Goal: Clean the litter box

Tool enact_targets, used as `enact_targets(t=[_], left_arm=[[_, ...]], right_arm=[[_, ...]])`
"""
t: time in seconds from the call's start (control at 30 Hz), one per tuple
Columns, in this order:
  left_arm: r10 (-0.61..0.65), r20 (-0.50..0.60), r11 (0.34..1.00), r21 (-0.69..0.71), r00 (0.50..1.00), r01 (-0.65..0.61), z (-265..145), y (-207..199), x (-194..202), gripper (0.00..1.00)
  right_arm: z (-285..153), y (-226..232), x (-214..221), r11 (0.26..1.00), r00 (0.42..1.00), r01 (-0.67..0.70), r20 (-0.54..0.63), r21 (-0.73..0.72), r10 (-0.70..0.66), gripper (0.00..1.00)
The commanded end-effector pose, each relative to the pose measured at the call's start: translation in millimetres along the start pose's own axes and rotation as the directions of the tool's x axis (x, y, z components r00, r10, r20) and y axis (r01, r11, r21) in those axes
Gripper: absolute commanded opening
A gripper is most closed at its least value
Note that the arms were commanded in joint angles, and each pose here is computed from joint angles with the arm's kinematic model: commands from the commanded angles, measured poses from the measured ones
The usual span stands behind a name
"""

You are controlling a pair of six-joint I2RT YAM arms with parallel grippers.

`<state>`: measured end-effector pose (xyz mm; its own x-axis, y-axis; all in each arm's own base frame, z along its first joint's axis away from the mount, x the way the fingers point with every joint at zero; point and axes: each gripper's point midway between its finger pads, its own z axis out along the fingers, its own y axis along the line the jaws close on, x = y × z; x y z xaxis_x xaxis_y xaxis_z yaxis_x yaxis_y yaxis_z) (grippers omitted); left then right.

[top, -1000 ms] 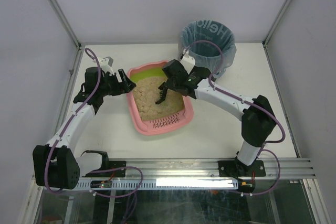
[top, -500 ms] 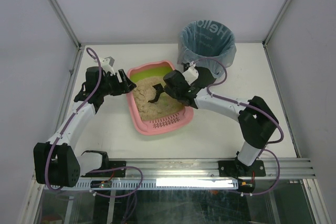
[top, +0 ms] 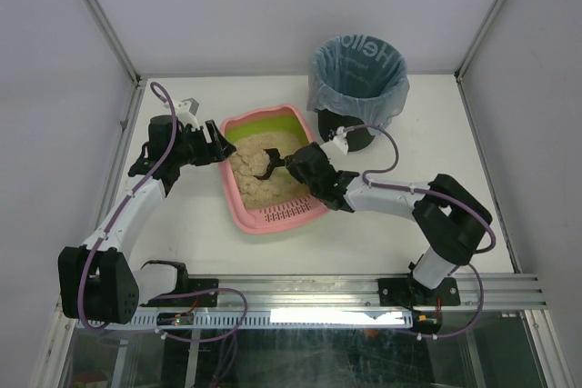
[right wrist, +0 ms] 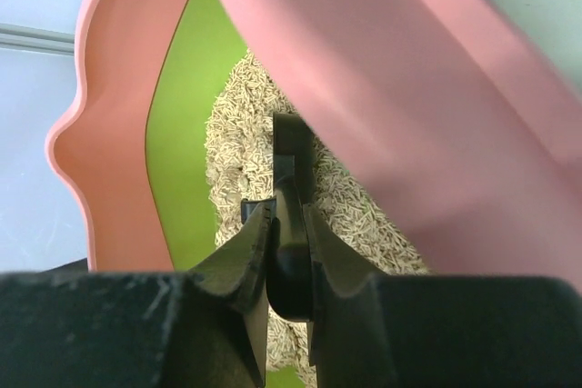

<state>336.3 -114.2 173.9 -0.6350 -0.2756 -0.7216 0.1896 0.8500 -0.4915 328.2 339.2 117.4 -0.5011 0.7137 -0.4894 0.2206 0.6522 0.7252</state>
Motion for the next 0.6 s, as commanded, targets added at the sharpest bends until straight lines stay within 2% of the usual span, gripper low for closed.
enact_targets(t=[0.0,0.33,0.57], left_arm=[[0.042,0.045,0.998,0.036,0.998,-0.043,-4,-12,-21,0.68],[0.042,0.055,0.999,0.015,0.998,-0.043,-5,-10,-24,0.72],[0.039,0.079,0.999,0.004,0.996,-0.040,-9,-10,-29,0.79]], right_arm=[[-21,8,-13,0.993,0.997,-0.070,0.035,-0.099,0.074,0.00],[-42,21,-38,0.950,0.974,-0.183,0.086,-0.253,0.211,0.00],[-57,22,-53,0.920,0.960,-0.224,0.090,-0.323,0.265,0.00]])
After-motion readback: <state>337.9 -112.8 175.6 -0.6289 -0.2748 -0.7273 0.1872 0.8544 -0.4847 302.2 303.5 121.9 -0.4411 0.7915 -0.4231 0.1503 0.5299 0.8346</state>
